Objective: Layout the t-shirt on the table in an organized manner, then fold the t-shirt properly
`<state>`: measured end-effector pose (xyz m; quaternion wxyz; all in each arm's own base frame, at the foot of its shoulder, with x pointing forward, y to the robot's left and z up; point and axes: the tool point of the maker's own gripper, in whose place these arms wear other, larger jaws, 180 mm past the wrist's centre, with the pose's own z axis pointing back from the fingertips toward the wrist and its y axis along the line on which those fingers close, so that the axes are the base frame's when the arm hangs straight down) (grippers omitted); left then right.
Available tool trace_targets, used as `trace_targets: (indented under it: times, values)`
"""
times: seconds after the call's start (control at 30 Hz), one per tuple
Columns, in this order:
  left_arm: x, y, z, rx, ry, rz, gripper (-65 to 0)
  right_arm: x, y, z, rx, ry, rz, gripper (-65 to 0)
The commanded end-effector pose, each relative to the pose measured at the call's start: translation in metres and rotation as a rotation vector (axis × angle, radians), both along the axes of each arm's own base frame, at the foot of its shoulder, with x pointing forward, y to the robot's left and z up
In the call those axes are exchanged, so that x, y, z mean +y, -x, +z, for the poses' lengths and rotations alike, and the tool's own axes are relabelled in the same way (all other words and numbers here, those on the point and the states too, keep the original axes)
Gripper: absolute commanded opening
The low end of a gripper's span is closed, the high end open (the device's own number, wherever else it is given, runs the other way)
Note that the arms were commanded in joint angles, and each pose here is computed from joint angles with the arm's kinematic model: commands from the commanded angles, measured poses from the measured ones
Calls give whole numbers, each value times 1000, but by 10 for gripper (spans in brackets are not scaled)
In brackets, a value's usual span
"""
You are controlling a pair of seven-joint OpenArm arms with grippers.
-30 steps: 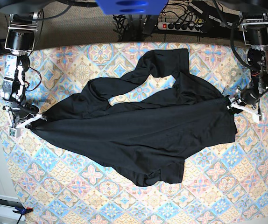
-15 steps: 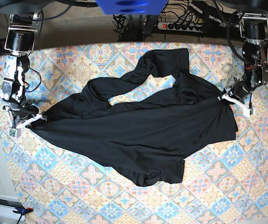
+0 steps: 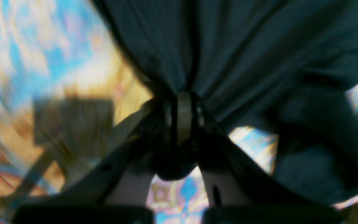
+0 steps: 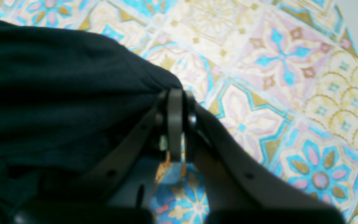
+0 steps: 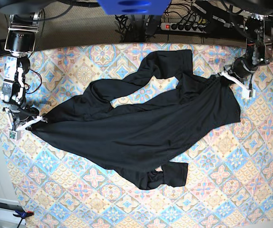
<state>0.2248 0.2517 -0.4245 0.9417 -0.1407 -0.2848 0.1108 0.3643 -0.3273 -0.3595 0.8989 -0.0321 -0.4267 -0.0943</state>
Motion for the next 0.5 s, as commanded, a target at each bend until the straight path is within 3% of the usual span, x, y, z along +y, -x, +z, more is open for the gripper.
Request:
trace_targets:
  times: [0.0,0.1,0.27,0.37,0.47]
  values:
    - [1,4,-4,36,-6,-20,-648,-9,-11,21,-58,28,-2,-650]
    - [2,10,-11,62,-4,-17,-621,-9,-11,21,-58,28,-2,-650]
    - [-1,12,-8,147,14,-62,-501,-9,-10,21,-56,28,-2,-650]
    - [3,2,1,122,38,-43,-418,-9,-10,21,-56,28,-2,-650]
    - [25,-14,25,47,95,53,-354,-9,-10,21,-56,28,-2,-650]
